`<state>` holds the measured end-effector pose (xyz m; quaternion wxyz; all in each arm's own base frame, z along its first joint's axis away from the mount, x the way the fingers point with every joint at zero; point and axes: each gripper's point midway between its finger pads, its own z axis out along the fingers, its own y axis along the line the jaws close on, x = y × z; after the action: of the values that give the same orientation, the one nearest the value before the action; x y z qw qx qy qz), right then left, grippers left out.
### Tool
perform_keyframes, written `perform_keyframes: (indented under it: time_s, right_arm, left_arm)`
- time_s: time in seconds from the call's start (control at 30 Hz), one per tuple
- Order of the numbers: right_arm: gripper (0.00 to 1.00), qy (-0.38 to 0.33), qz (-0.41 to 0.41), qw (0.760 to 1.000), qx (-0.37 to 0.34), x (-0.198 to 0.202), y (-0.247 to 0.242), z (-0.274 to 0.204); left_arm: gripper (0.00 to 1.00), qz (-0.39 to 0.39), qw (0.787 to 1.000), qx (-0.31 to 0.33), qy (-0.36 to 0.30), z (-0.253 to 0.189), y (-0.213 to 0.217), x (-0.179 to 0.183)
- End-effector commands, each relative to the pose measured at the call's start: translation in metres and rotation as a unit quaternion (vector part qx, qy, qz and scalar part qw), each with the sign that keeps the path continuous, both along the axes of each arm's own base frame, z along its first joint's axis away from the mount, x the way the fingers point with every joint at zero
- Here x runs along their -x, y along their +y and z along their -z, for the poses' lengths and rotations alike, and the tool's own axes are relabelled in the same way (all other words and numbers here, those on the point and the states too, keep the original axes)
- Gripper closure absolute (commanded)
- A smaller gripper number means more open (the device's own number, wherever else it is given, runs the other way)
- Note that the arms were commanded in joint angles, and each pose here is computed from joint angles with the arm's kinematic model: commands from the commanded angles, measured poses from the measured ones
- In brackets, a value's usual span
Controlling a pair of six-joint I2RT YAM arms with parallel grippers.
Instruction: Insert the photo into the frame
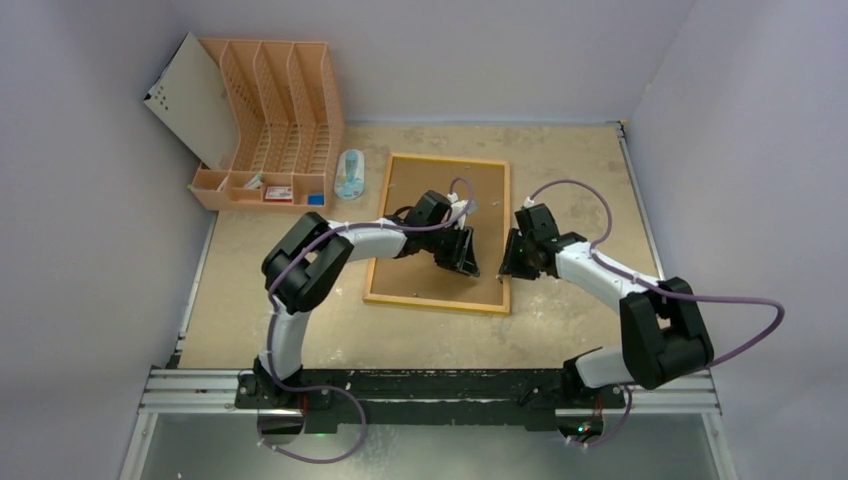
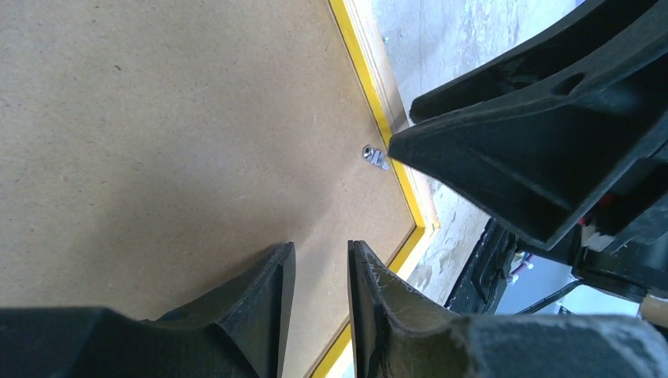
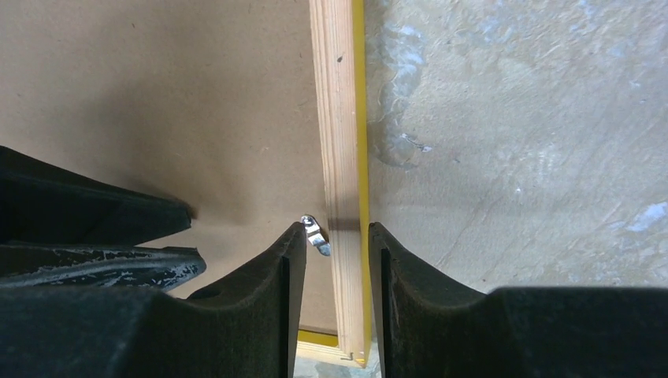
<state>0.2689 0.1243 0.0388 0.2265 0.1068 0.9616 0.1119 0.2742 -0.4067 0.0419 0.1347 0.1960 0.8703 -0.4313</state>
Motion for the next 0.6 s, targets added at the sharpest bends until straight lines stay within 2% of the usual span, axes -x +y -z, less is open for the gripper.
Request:
perform_keyframes:
  time_s: [0.0, 0.2, 0.57]
  right_arm:
    - [0.63, 0.010, -0.027, 1.000, 0.013, 0.000, 0.008, 0.000]
    - [0.61, 0.023, -0.047, 0.998, 0.020, 0.006, 0.015, 0.005]
    - [0.62, 0.045, -0.074, 0.995, 0.046, 0.019, 0.015, 0.018]
  left_arm:
    - [0.67, -0.005, 0.999, -0.045, -0.004, 0.012, 0.002, -0.002]
    - [0.68, -0.017, 0.995, -0.101, 0.006, 0.034, 0.016, -0.003]
    - [0.69, -0.025, 0.988, -0.148, 0.025, 0.058, 0.030, 0.001]
